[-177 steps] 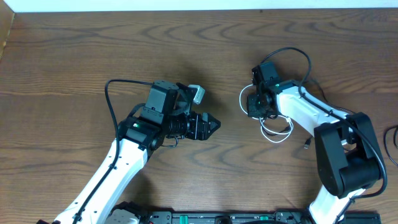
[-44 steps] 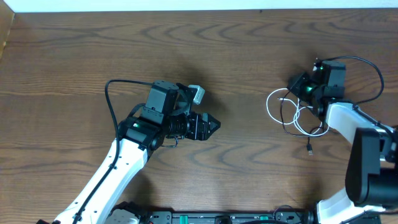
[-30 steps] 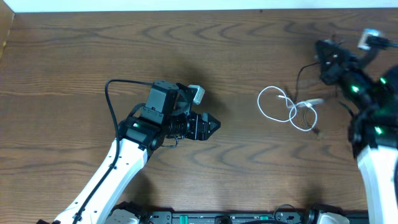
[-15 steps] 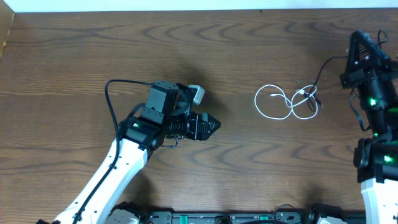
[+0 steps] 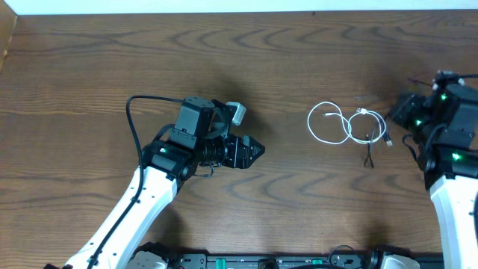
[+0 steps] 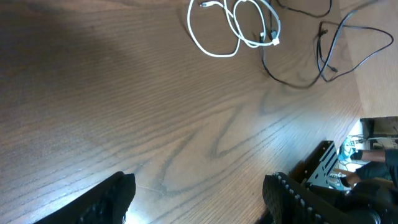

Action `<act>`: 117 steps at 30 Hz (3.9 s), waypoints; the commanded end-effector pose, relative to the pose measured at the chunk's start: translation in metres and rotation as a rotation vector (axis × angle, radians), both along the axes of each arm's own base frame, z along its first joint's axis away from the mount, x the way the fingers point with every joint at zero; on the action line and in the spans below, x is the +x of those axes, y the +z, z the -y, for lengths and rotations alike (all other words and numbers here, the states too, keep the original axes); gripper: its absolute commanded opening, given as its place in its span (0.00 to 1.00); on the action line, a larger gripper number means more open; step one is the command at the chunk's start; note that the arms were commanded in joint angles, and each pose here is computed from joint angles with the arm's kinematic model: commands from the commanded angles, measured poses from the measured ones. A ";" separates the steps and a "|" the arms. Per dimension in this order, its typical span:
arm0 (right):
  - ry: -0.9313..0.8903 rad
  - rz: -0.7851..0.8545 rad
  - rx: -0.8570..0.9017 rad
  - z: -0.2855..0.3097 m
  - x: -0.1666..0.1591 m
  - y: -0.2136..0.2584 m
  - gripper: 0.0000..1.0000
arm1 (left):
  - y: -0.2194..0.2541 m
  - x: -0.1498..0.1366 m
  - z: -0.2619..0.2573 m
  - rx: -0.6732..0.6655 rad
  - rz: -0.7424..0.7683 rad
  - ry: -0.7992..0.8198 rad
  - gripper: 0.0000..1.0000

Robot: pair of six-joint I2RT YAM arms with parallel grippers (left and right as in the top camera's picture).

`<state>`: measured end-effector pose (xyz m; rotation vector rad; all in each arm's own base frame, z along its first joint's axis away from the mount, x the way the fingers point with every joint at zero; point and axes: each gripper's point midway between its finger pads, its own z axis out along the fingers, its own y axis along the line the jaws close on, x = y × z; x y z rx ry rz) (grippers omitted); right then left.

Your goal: Untangle cables

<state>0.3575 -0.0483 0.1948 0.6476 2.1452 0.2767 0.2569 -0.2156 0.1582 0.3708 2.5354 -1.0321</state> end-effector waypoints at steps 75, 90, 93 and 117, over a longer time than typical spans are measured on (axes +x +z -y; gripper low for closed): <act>-0.545 -0.171 -0.119 0.238 -0.040 -0.073 0.75 | 0.001 0.001 0.000 0.014 0.004 -0.005 0.71; -0.423 0.265 -0.232 0.227 -0.006 0.053 0.69 | 0.001 0.001 0.000 0.014 0.005 -0.004 0.71; -0.401 0.300 -0.240 0.219 -0.008 0.069 0.69 | -0.001 0.003 -0.003 0.030 0.011 0.009 0.71; -0.249 -0.454 -0.304 0.177 -0.050 -0.095 0.66 | -0.003 0.000 -0.004 0.038 -0.006 0.009 0.71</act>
